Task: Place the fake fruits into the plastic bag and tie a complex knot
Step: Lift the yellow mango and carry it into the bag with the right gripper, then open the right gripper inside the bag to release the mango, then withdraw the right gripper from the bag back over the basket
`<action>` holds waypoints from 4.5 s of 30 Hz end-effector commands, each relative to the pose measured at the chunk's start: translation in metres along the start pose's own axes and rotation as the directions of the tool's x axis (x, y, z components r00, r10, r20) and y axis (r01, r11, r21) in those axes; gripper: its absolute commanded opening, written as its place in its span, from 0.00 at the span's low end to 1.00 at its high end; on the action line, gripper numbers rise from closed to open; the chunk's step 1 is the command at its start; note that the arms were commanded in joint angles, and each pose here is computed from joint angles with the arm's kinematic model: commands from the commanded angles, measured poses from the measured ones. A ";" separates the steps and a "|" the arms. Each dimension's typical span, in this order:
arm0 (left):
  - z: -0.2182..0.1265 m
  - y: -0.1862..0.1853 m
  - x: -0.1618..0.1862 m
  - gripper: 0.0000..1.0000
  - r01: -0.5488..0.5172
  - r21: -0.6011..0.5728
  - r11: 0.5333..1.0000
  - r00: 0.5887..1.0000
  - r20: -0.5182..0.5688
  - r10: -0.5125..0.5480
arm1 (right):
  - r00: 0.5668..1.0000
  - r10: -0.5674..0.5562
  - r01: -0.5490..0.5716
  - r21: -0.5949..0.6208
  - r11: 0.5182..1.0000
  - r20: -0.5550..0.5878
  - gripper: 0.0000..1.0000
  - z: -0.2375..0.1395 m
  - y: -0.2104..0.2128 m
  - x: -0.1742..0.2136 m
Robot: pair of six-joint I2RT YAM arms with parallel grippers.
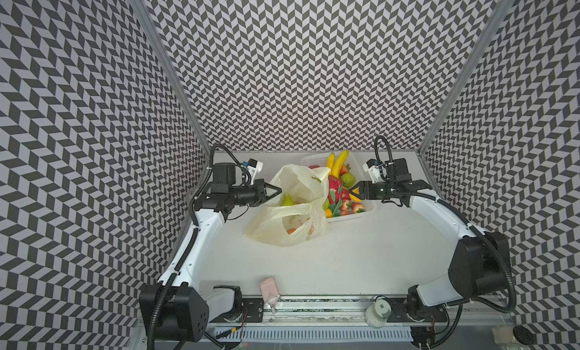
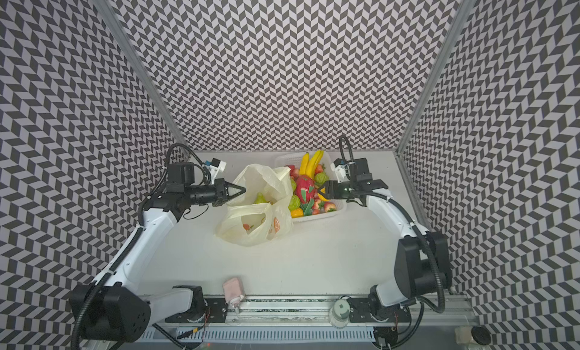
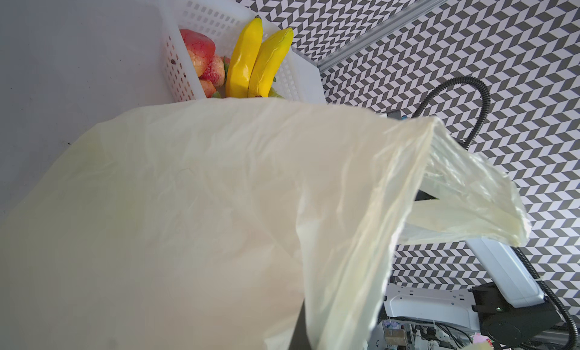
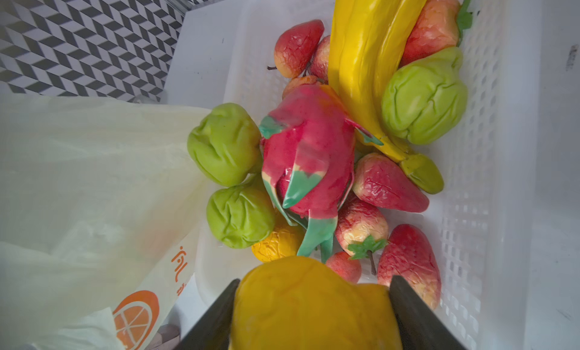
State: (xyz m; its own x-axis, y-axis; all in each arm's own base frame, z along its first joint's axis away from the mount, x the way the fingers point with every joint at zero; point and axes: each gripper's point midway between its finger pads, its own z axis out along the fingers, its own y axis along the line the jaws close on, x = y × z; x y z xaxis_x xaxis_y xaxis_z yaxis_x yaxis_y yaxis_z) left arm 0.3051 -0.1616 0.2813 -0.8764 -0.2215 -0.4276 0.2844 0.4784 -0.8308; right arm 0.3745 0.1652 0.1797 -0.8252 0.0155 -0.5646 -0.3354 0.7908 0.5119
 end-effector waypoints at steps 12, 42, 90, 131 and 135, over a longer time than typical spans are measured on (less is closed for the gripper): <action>0.011 -0.017 0.000 0.00 -0.030 0.045 0.999 0.999 -0.018 0.031 | 0.993 -0.033 0.063 -0.269 0.961 0.112 0.41 -0.060 0.077 0.013; 0.010 -0.041 0.010 0.00 -0.059 0.061 0.996 0.998 -0.023 0.061 | 0.993 -0.039 0.099 -0.614 0.783 0.110 0.40 -0.021 0.258 0.041; 0.012 -0.054 0.011 0.00 -0.048 0.110 0.993 0.999 0.009 0.047 | 0.993 -0.041 0.094 -0.535 0.840 0.111 0.84 0.023 0.244 0.018; 0.002 -0.042 -0.009 0.00 -0.014 0.079 0.997 0.998 0.061 0.010 | 0.976 -0.117 0.151 -0.178 0.972 0.186 0.87 -0.067 0.109 0.026; -0.001 -0.042 -0.010 0.00 -0.012 0.080 0.997 0.998 0.065 0.007 | 0.973 -0.121 0.136 -0.061 0.989 0.198 0.91 -0.062 0.083 0.012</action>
State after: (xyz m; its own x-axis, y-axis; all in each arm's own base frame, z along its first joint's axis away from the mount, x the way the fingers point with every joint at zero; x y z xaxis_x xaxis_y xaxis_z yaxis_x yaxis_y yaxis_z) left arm 0.3014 -0.1809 0.3106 -0.8579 -0.2703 -0.4369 0.3037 0.4192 -0.8556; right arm 0.2915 0.2064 0.2544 -0.7132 0.0590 -0.6985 -0.4846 0.6785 0.5521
